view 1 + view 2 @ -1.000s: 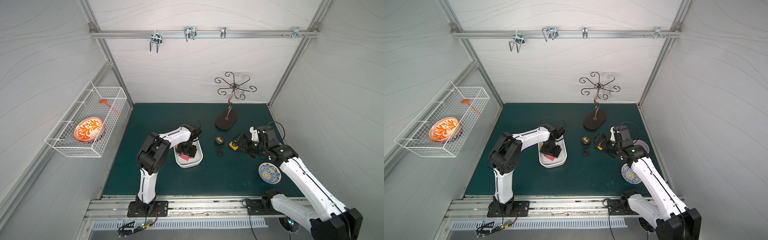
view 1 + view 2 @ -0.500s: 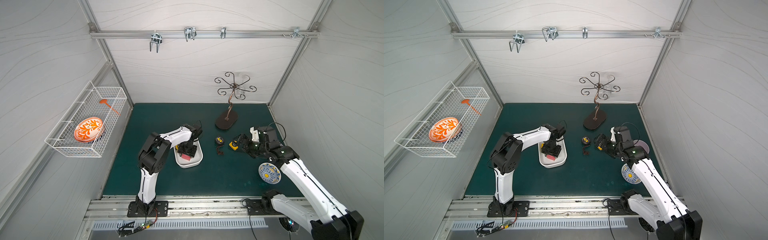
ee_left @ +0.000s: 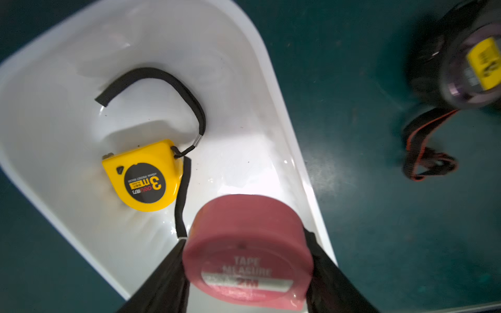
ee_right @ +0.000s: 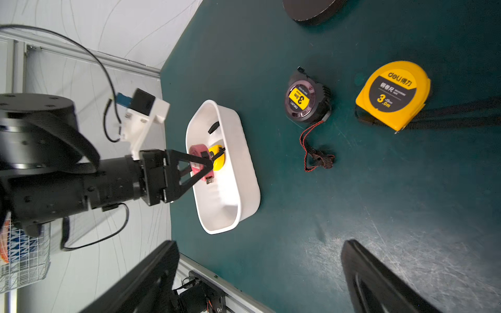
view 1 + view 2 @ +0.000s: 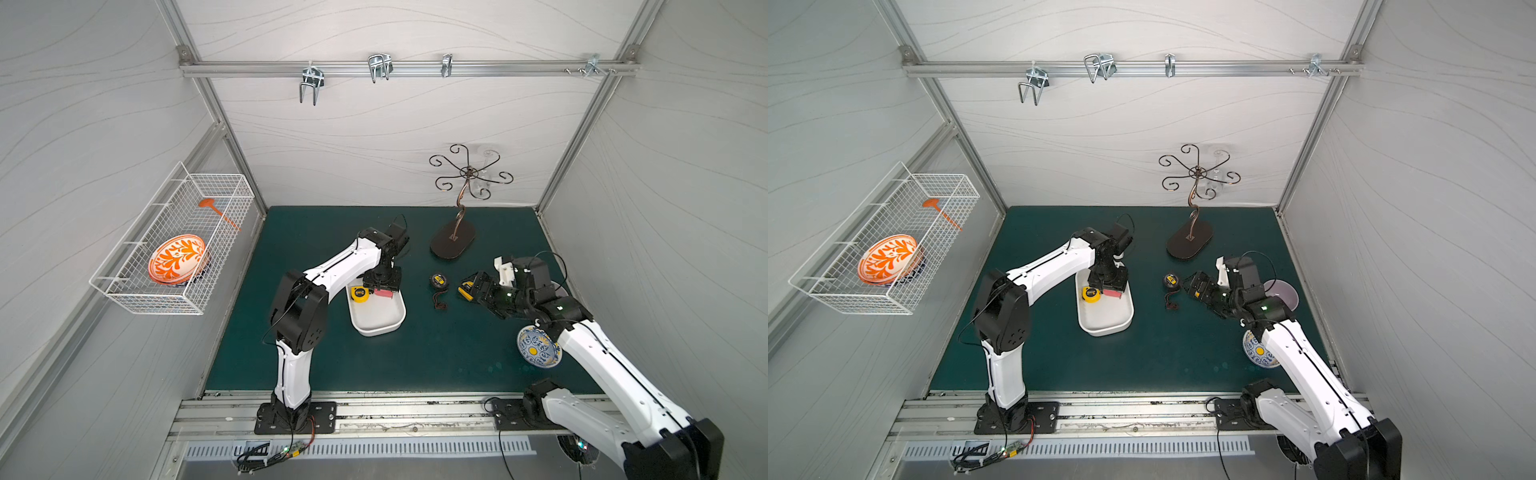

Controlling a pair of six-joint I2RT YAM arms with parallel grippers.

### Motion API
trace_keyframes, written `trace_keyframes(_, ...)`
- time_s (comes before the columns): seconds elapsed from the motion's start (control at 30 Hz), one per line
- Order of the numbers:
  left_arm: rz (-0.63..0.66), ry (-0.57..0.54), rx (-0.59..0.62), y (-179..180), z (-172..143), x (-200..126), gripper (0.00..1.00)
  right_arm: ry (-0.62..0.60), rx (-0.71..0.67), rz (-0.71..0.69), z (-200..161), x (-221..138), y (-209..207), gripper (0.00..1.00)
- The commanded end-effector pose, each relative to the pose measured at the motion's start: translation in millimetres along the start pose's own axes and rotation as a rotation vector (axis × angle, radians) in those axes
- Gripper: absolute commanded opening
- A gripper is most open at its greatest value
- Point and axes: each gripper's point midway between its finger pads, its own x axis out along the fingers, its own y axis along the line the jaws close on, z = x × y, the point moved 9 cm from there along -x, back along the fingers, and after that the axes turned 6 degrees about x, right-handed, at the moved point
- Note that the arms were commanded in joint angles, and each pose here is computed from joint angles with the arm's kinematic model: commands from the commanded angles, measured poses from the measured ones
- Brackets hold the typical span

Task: Take the tape measure out of the storage box
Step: Pick up the tape measure from the storage box, then place the tape measure at the center of the board.

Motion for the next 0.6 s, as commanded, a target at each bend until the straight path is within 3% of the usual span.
trace_keyframes(0.0, -0.075, -0.063, -0.105, -3.3, -0.7, -40.8, 0.00, -0.012, -0.060, 0.082, -3.2, -1.2, 12.8, 0.99)
trace_keyframes(0.27, -0.290, -0.140, -0.292, -16.6, 7.2, -83.9, 0.00, -0.055, -0.189, 0.185, -15.2, 5.2, 33.6, 0.99)
trace_keyframes(0.57, -0.551, -0.152, -0.518, -43.1, 16.2, -102.0, 0.00, -0.153, -0.324, 0.288, -20.3, 10.2, 50.2, 0.99)
